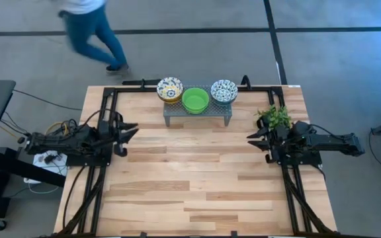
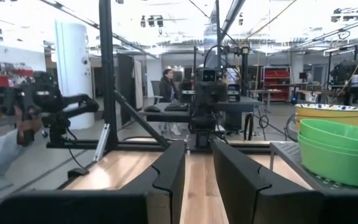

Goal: Pick & Place Mini bowls
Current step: Return to Home Position

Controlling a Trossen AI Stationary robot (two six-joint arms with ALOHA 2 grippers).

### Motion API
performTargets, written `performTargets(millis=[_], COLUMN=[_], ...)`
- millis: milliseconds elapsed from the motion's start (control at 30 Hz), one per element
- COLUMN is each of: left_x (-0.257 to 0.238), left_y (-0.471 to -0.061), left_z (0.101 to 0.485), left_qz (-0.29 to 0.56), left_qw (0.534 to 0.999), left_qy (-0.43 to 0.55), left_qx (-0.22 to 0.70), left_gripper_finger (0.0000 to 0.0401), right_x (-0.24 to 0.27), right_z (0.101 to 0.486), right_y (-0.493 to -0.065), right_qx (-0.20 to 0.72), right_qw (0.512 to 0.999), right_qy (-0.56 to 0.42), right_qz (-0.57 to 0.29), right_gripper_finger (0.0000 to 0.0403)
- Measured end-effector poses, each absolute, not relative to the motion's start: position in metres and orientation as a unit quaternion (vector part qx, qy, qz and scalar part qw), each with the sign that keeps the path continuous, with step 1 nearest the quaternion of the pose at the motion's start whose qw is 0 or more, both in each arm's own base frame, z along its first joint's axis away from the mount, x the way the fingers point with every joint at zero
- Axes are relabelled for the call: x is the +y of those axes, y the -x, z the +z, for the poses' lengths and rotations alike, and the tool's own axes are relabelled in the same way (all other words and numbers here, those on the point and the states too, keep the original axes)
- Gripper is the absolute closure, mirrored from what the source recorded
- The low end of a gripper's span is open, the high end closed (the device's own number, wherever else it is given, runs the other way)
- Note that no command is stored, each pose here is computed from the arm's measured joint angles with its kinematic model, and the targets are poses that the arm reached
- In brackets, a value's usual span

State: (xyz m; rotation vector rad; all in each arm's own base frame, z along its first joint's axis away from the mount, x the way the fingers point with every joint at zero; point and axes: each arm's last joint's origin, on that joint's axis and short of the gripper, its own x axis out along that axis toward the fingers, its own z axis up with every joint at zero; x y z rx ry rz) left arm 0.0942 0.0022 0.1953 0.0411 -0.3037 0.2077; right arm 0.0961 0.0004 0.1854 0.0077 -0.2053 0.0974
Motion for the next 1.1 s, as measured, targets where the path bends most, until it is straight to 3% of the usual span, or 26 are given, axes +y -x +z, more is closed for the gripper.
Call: performTargets(millis=[333, 767, 1100], left_x=[0.005, 0.012, 0.008], left_y=[-0.101, -0.105, -0.100], left_z=[0.183, 0.178, 0.171], left_qz=[0.077, 0.140, 0.099], left_qw=[0.992, 0.989, 0.995], left_qy=[-0.045, -0.026, -0.011], left_qx=[-0.084, -0.050, -0.027], left_gripper_finger=[0.0307, 0.0307, 0.0307], right_x=[0.000, 0.000, 0.000], right_z=[0.184, 0.184, 0.184], right_y=[-0.096, -0.096, -0.096], right_qx=[-0.096, -0.097, -0.097], right_qw=[0.994, 0.994, 0.994], right_qy=[-0.002, -0.001, -0.001], right_qz=[0.048, 0.048, 0.048], right_gripper_finger=[0.0322, 0.0322, 0.0322])
